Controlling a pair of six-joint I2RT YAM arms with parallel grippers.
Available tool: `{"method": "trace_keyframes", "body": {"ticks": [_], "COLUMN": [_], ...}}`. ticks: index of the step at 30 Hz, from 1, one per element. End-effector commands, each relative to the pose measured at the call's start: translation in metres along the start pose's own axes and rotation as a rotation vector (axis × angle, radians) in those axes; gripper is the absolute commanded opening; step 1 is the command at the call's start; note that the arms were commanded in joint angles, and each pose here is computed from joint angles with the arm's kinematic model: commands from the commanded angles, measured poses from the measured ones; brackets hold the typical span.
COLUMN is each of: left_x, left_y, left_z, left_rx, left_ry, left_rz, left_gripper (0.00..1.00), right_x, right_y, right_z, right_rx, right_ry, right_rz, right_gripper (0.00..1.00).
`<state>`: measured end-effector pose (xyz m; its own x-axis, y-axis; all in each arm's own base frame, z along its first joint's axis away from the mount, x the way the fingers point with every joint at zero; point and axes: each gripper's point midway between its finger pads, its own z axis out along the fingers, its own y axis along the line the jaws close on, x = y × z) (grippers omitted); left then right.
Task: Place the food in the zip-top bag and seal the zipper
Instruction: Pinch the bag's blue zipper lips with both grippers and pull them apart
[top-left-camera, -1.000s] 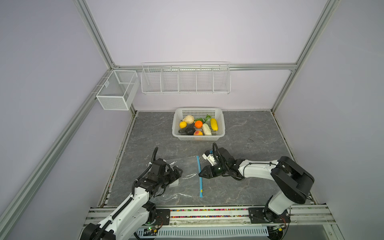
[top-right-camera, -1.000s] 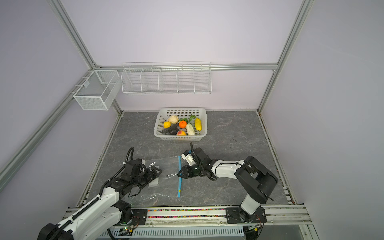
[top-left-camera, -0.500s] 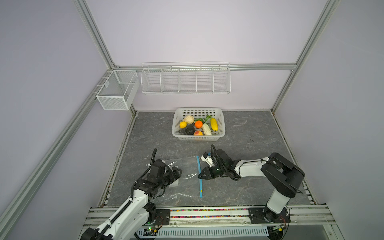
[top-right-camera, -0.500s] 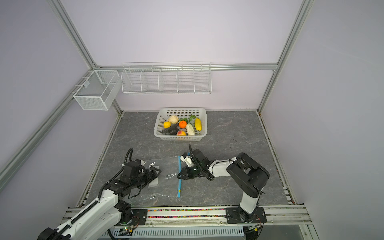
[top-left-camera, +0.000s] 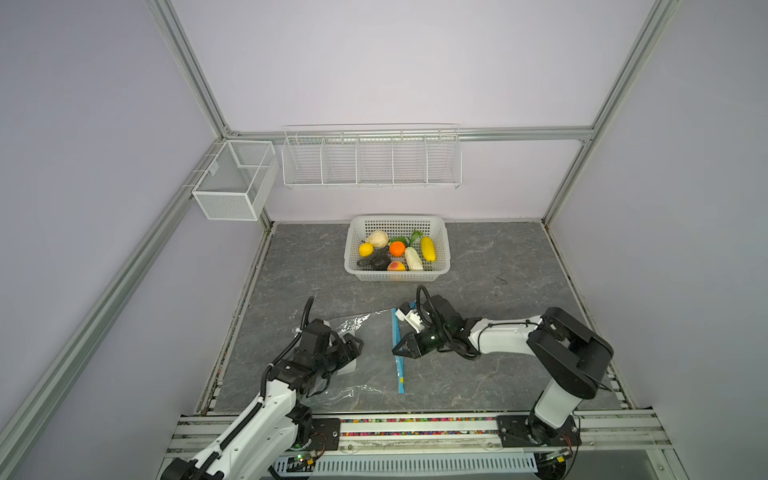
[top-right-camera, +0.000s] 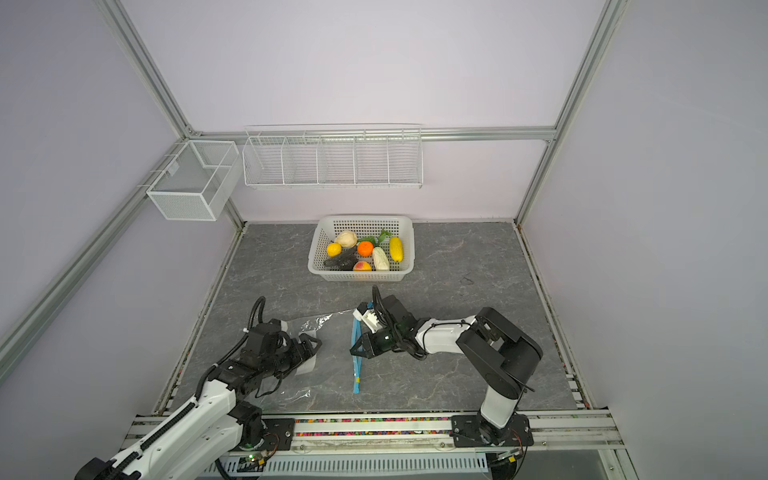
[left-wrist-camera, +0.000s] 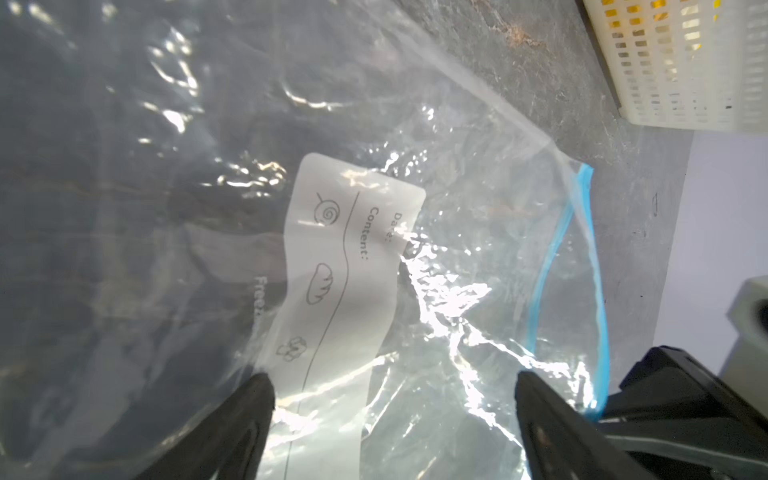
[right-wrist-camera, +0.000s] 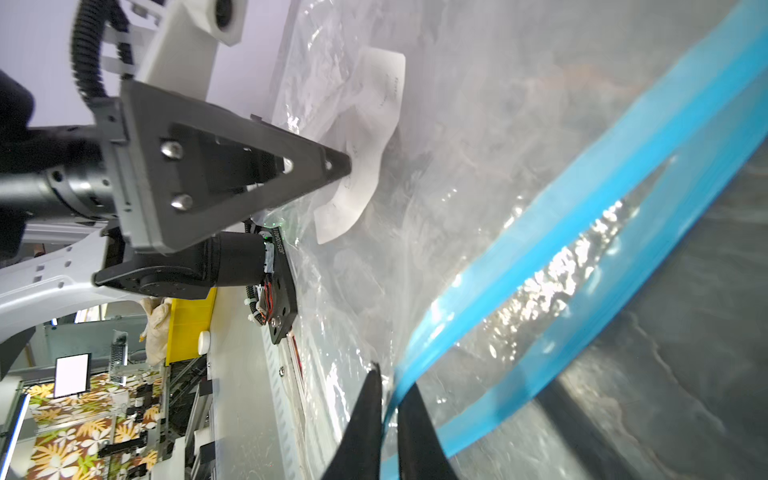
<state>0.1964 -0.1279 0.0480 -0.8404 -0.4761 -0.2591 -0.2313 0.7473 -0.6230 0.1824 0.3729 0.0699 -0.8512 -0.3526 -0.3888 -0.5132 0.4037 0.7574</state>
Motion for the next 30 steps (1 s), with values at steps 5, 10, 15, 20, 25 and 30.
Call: {"method": "trace_keyframes", "body": {"ticks": [5,10,15,20,25,30], "left_x": [-0.032,-0.049,-0.061,-0.061,-0.059,-0.055], "left_y": [-0.054,-0.092,-0.118,-0.125,-0.135,-0.142], "left_z": [-0.027,-0.044,-0.053,-0.049,-0.048,-0.044], "left_rx": [0.092,0.169,0.235,0.223,0.221,0.196], "left_ry": [-0.065,-0.085,-0.117,-0.108,-0.109,-0.119], "left_rz": [0.072,0.121,0.156,0.203,0.253,0.359], "left_gripper": [0.91,0.91,0.90,0.88,0.85,0.76], "right_x": [-0.039,-0.051,-0.066,-0.072,-0.073,-0.072], "right_y": [0.035,0.045,0.053,0.059,0.064,0.066], "right_z": [-0.015,-0.019,-0.017,-0.012,-0.009,-0.006], "right_rx": [0.000,0.002,0.006,-0.021,-0.030,-0.040], "right_ry": [-0.097,-0.134,-0.153,-0.156,-0.162,-0.161], "right_rz": [-0.323,-0.474,-0.578,-0.604,-0.619,-0.624], "right_gripper": [0.09,0.07,0.06,0.06,0.07,0.06]}}
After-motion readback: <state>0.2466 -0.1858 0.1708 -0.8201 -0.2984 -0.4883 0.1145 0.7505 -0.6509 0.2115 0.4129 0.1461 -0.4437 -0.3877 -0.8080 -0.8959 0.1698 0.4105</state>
